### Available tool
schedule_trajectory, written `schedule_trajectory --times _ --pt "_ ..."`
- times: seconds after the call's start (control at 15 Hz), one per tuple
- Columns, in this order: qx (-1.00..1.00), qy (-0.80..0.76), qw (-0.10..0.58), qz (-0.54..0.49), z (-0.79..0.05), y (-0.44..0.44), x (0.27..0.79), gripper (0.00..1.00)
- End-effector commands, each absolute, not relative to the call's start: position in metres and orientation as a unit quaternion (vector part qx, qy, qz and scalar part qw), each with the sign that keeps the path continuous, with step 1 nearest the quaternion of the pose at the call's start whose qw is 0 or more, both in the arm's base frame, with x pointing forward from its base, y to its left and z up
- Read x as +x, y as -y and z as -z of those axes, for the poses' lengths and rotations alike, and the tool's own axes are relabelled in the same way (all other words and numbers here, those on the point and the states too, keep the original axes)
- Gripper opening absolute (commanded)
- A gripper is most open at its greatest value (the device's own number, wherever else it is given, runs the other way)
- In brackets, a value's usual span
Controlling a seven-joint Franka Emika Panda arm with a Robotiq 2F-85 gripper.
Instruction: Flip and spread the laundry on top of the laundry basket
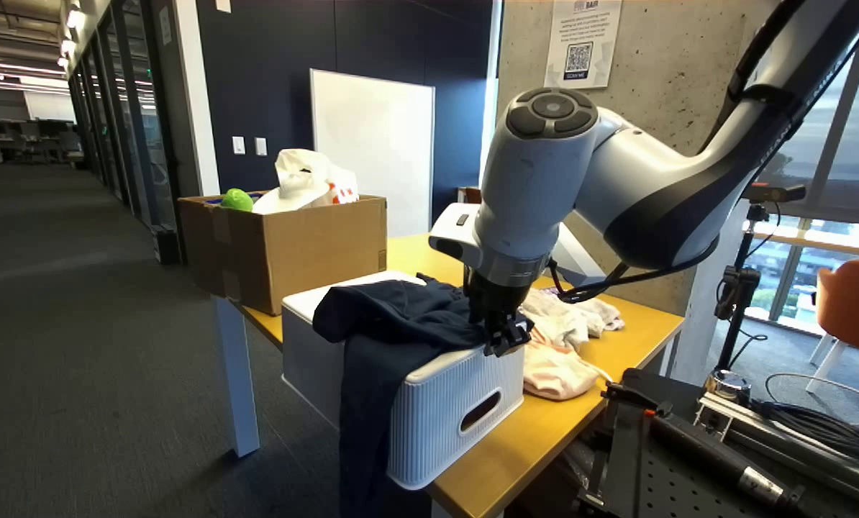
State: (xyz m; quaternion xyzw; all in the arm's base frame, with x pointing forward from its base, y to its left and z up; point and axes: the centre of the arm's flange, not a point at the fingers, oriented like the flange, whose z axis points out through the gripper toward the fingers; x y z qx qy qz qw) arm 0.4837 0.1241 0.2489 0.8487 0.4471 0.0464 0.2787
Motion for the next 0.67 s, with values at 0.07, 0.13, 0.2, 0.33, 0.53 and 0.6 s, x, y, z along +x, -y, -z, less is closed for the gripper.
schedule_trajectory --times 0.07,0.13,0.2,0.33,0.53,0.6 --pt "0.844 -0.452 0.282 -0.064 -0.253 -0.126 0.482 0.19" --pt "0.844 -0.451 0.282 -0.064 -0.254 -0.126 0.482 0.12" --pt "0.844 -0.451 0.283 -0.064 -0.253 -0.125 0.482 0.04" --pt "0.843 -0.452 0.284 -0.064 -0.255 -0.126 0.48 0.0" --pt "0.84 -0.456 0.284 -0.07 -0.265 -0.132 0.474 0.01" --pt "0.838 -0.458 0.287 -0.073 -0.271 -0.135 0.471 0.01"
